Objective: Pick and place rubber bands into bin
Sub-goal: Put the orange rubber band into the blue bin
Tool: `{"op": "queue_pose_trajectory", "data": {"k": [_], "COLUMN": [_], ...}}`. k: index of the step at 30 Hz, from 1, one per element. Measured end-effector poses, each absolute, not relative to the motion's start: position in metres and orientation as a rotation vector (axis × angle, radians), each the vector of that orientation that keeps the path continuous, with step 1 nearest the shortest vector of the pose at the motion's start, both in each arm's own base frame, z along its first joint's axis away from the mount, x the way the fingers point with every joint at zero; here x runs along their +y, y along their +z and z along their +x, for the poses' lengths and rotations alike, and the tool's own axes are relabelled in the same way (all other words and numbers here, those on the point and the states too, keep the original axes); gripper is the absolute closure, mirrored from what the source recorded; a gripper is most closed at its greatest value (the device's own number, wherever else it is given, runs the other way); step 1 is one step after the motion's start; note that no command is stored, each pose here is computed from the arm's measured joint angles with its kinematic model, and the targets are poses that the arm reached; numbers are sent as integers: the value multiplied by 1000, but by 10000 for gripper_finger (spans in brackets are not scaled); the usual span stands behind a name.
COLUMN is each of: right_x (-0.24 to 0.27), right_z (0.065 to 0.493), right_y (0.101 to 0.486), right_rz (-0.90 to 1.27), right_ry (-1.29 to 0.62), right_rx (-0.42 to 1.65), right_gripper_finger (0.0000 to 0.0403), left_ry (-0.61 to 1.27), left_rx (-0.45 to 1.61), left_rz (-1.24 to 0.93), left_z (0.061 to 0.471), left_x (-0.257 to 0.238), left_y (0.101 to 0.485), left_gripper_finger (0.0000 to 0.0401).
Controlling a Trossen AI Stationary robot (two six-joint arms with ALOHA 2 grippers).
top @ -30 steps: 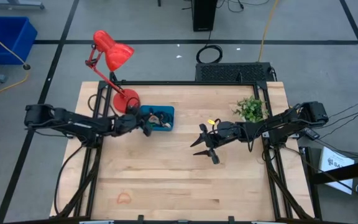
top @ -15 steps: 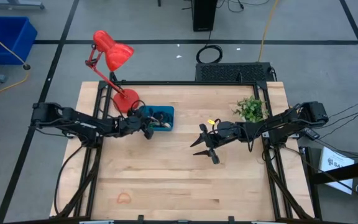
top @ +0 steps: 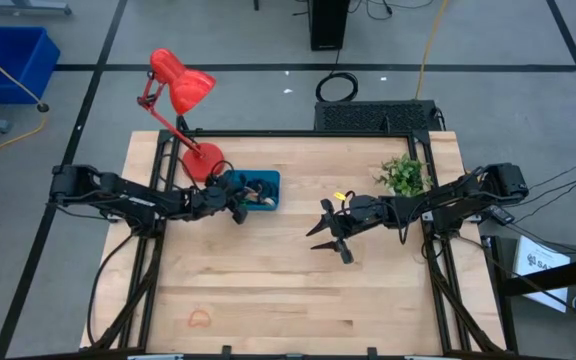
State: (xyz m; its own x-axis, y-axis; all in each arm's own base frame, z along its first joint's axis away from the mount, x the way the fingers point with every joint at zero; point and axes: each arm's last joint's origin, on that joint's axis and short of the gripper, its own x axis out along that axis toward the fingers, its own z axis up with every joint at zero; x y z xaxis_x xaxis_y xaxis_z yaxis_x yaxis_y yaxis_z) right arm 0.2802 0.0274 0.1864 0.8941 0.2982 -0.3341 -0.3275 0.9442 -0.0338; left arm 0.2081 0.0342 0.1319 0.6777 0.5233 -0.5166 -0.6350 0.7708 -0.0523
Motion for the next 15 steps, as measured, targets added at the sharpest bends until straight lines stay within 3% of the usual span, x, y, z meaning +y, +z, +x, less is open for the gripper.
{"op": "queue_pose_trajectory", "data": {"k": [8,15], "right_x": [27,27], "right_z": [280,280], "right_y": [186,186], "right_rz": [-90,-87], "right_ry": [325,325], "right_rx": [333,340], "right_gripper_finger": [231,230], "left_ry": [555,160], "left_rx": [421,335], "left_rz": [-153,56], "left_z": [220,226], "left_x": [31,-7], "left_y": [163,211], "left_gripper_finger": [222,188]}}
